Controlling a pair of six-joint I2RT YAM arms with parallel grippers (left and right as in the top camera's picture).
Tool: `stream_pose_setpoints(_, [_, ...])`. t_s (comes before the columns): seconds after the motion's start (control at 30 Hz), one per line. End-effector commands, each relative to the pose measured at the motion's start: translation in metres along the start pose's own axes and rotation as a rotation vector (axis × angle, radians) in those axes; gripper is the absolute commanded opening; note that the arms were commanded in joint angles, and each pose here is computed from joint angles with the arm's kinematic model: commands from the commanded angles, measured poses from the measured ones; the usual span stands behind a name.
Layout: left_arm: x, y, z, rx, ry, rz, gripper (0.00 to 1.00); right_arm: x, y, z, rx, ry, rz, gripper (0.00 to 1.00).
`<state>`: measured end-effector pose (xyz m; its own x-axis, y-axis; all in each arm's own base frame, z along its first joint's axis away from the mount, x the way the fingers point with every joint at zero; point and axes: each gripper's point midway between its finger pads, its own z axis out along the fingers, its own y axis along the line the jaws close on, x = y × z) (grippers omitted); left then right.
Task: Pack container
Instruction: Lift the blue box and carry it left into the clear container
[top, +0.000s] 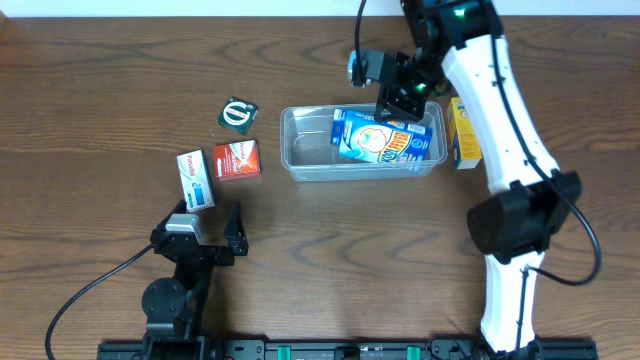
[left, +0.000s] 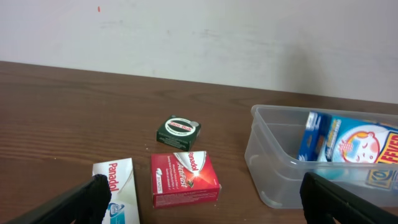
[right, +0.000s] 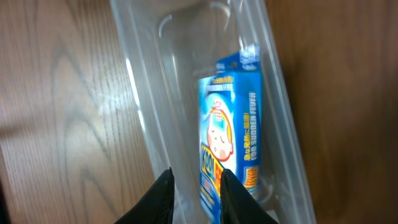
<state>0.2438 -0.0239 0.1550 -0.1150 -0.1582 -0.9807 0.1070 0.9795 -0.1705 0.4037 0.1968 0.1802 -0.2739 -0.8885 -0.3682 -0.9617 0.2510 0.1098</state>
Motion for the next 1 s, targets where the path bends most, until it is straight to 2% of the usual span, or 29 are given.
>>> stream_pose_setpoints(0.0, [0.015,0.002,0.001,-0.001,0.046,0.005,0.98,0.007,-0.007,0.021,-0.031,0.038,-0.003,0.23])
stream_pose_setpoints(0.13, [0.015,0.002,0.001,-0.001,0.046,0.005,0.98,0.01,-0.01,0.031,-0.043,0.046,0.003,0.25])
stream_pose_setpoints(0.3, [0.015,0.002,0.001,-0.001,0.046,0.005,0.98,0.009,-0.011,0.031,-0.041,0.044,0.016,0.41])
stream_pose_setpoints(0.37, [0.015,0.002,0.001,-0.001,0.046,0.005,0.98,0.008,-0.012,0.031,-0.035,0.041,0.044,0.52])
stream_pose_setpoints(0.47, [0.015,0.002,0.001,-0.001,0.046,0.005,0.98,0.005,-0.016,0.031,-0.018,0.03,0.104,0.79])
stream_pose_setpoints(0.5, [0.015,0.002,0.001,-0.001,0.046,0.005,0.98,0.001,-0.017,0.032,-0.008,0.021,0.14,0.82])
stream_pose_setpoints(0.67, [0.015,0.002,0.001,-0.001,0.046,0.005,0.98,-0.02,-0.014,0.039,0.014,-0.01,0.241,0.82])
stream_pose_setpoints(0.8, [0.015,0.002,0.001,-0.001,0.046,0.005,0.98,-0.044,-0.012,0.047,0.039,-0.049,0.355,0.78])
stream_pose_setpoints(0.9, [0.015,0.002,0.001,-0.001,0.046,0.005,0.98,-0.059,-0.006,0.055,0.039,-0.069,0.458,0.66])
stream_pose_setpoints(0.97, [0.015,0.002,0.001,-0.001,0.046,0.005,0.98,-0.063,-0.002,0.06,0.048,-0.061,0.515,0.5])
